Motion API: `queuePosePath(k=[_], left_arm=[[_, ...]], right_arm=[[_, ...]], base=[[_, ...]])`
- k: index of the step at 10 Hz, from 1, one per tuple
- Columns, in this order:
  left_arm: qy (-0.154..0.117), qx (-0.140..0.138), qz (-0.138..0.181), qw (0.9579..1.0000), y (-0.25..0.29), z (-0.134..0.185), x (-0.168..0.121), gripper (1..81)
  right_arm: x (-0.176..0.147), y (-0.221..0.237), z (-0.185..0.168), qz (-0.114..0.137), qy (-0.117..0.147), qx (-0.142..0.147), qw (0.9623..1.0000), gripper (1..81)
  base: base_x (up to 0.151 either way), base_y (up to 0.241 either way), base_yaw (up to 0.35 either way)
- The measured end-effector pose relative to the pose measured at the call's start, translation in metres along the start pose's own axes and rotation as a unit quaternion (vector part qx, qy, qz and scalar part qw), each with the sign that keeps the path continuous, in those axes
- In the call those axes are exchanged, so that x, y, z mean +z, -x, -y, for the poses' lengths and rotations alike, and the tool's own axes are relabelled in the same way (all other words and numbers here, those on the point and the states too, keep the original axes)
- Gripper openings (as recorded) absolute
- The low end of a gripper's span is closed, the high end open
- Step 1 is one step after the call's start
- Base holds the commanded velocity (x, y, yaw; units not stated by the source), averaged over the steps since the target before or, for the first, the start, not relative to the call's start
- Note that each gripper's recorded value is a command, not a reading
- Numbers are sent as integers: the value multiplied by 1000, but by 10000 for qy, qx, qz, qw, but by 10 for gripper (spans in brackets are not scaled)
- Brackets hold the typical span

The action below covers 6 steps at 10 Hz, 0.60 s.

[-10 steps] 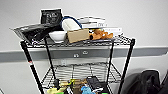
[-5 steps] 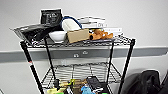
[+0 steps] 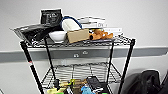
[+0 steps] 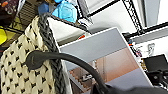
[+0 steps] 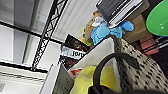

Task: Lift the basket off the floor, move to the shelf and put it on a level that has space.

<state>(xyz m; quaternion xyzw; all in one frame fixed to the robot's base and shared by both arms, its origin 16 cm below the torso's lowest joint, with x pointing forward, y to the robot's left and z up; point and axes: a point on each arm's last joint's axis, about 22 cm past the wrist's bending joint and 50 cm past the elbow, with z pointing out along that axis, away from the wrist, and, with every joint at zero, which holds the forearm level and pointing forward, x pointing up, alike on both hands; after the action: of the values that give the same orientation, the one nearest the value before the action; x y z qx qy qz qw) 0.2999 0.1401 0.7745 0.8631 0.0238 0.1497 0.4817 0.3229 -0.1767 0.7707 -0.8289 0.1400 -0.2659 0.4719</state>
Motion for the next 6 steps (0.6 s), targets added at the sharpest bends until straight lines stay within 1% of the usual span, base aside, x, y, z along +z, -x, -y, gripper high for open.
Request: queuePosePath(k=[4,6], left_arm=[[262,112,-209,9994,-16,-27,-17,10],[401,195,-211,9988,-21,-45,-21,10]], right_arm=[[-9,-13,33,-31,-274,-104,9996,10],[-18,-20,45,-67,-367,-144,9992,10]], base=[[0,0,0],[0,0,0]])
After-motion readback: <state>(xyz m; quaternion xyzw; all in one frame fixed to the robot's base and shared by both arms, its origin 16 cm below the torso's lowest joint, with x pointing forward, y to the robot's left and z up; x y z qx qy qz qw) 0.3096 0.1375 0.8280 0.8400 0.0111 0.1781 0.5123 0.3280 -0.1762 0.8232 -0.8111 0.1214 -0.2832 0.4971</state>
